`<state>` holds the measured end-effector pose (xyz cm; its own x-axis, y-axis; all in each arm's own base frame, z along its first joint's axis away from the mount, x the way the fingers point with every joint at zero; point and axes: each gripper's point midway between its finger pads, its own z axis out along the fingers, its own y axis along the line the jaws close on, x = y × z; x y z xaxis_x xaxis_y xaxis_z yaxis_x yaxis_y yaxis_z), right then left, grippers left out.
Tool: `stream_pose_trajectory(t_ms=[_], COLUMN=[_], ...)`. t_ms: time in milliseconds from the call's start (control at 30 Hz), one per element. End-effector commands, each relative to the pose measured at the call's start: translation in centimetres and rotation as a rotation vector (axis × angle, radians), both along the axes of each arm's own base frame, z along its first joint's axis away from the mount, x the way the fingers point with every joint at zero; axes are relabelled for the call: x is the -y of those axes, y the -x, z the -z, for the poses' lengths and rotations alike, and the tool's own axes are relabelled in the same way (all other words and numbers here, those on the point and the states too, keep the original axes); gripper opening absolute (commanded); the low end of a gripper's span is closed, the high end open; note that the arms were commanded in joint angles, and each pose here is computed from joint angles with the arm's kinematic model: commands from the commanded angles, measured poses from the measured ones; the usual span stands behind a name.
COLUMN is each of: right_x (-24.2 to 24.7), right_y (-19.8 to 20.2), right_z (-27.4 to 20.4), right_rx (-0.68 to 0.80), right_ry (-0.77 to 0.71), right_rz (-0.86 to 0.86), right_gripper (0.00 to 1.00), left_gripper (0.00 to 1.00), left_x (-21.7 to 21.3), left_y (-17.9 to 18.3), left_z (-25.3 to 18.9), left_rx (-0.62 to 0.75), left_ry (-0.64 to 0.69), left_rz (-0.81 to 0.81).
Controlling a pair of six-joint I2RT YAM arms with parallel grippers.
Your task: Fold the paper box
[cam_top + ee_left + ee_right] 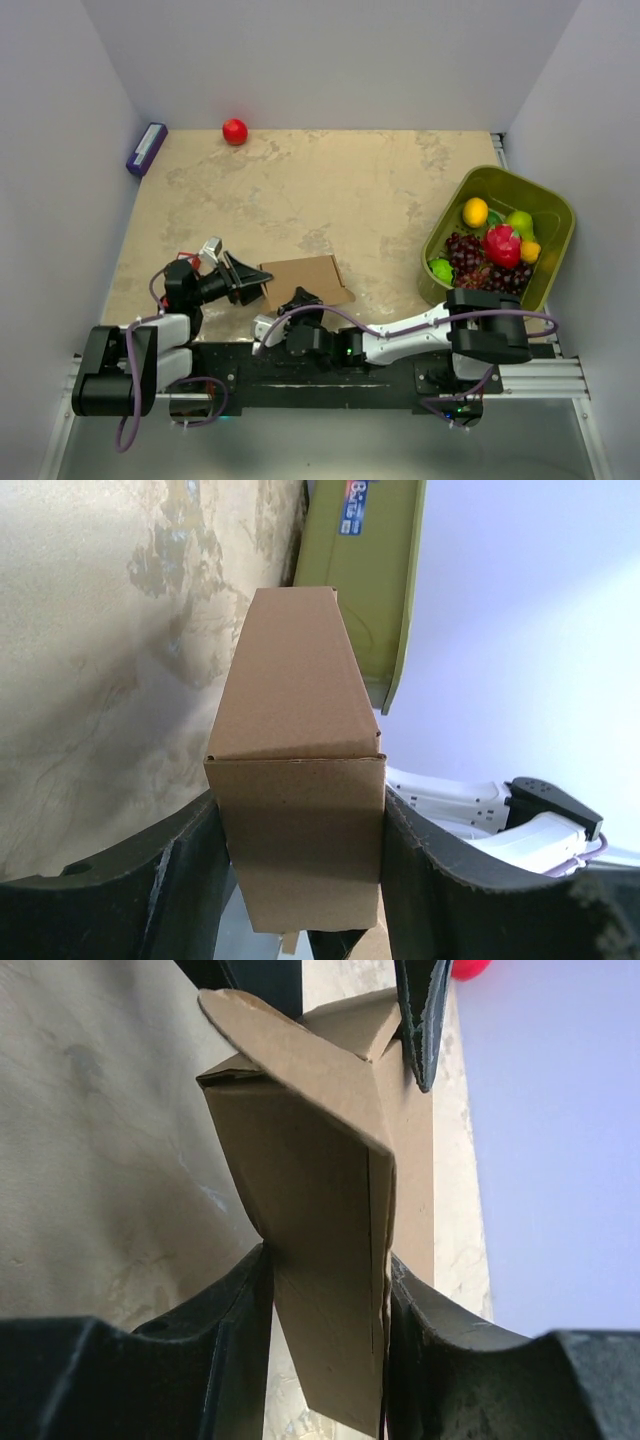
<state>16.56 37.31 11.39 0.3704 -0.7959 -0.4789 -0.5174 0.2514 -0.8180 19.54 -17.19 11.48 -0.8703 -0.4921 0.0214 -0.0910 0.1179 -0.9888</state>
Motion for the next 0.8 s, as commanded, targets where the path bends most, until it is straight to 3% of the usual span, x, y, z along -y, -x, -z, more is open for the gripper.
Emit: stream_pose_trajectory(t_ms=[0,33,233,333,500,633,700,767], right_x=[-0.3,0.1,0.2,0.1,-0.4,-0.9,-1.0,-0.8], right_y=[-0.1,-0.2,-0.7,-1.0,-1.9,-2.1,-1.9,-1.7], right_z=[0.5,0.6,0.1,-0.1,-1.2,-1.4,-1.1,-0.9], right_rx=[-0.133,-0.128,-0.105,-0.076,0.01,0.041,0.025,-0.003], right_ry=[-0.007,0.001,-0.05,-0.077,-0.128,-0.121,-0.105,-0.089], right_rz=[-0.002,0.006,0.018,0.026,0.046,0.038,0.027,0.017], right_gripper=[0.29,0.35,0.73,0.79,0.76,0.53,0.46,0.44], left_gripper=[0.28,0.2,0.01,0.0,0.0,0.01,0.04,0.18], left_x=[0.2,0.2,0.3,0.3,0.4,0.7,0.7,0.7], left_y=[4.7,4.4,4.9,5.4,6.5,7.3,7.3,7.1], left_z=[2.0,1.8,1.4,1.0,0.7,0.5,0.5,0.4], left_rx=[-0.079,-0.068,-0.072,-0.075,-0.086,-0.081,-0.08,-0.067], left_ry=[0.054,0.054,0.078,0.103,0.129,0.133,0.132,0.128], left_rz=[0.027,0.017,0.024,0.024,0.057,0.1,0.102,0.098])
